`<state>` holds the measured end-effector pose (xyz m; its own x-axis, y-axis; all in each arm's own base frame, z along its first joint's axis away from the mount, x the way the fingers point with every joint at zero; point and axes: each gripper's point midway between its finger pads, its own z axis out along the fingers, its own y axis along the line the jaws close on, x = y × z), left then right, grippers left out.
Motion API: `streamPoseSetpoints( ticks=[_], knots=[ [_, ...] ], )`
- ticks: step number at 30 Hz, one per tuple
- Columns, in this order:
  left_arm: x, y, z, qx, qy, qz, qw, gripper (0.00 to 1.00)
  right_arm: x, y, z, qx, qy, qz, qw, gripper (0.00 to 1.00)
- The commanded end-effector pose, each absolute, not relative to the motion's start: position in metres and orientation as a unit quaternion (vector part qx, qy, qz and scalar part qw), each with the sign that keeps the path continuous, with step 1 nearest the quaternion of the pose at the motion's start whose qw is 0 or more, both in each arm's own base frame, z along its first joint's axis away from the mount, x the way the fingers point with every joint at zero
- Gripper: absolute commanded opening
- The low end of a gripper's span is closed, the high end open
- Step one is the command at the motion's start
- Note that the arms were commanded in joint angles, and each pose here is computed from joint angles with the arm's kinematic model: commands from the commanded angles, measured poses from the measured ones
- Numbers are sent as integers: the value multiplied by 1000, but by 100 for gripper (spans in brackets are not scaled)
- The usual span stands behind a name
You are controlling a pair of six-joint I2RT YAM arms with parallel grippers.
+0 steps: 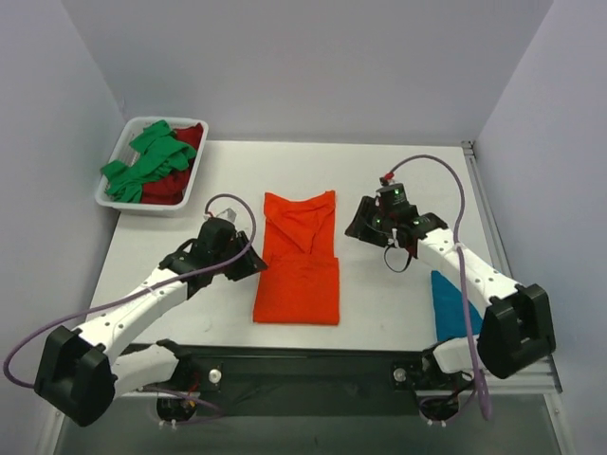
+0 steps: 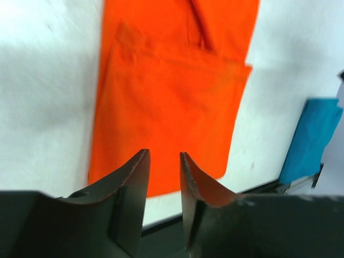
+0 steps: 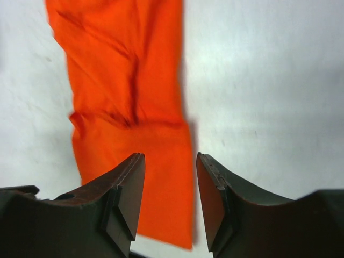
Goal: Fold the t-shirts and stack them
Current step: Grab one side of the 2/3 rectangular tshirt with both arms
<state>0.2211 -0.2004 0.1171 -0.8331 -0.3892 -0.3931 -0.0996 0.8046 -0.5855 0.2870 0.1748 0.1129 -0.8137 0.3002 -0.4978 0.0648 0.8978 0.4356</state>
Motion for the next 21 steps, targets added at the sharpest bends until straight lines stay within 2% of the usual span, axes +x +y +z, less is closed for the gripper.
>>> streamPoseSetpoints(
  ticks=[1, 3, 4, 7, 8, 11, 14, 16, 21],
  knots=[
    [288, -203, 152, -142, 885, -317, 309, 38, 341, 191, 136, 52, 922, 220, 315, 42],
    [328, -200, 150, -152, 884, -311, 313, 36, 378, 204, 145, 35, 918, 218, 328, 41],
    [354, -204, 177, -148, 873, -316, 341, 36, 390, 207, 148, 32, 917, 216, 334, 39],
    [402, -207, 144, -139, 893, -286, 318, 36, 426, 216, 146, 26, 917, 208, 340, 39],
    [421, -212, 158, -132, 887, -292, 334, 36, 439, 218, 143, 28, 917, 205, 340, 39],
    [458, -208, 147, -130, 895, -256, 341, 37, 456, 219, 122, 24, 925, 195, 325, 40],
    [475, -203, 114, -119, 914, -225, 317, 37, 471, 220, 110, 20, 930, 190, 314, 40],
    [490, -209, 116, -92, 915, -228, 320, 38, 477, 222, 105, 18, 931, 192, 309, 41],
    [512, -208, 81, -77, 928, -202, 304, 44, 477, 223, 81, 15, 939, 186, 289, 41]
  ],
)
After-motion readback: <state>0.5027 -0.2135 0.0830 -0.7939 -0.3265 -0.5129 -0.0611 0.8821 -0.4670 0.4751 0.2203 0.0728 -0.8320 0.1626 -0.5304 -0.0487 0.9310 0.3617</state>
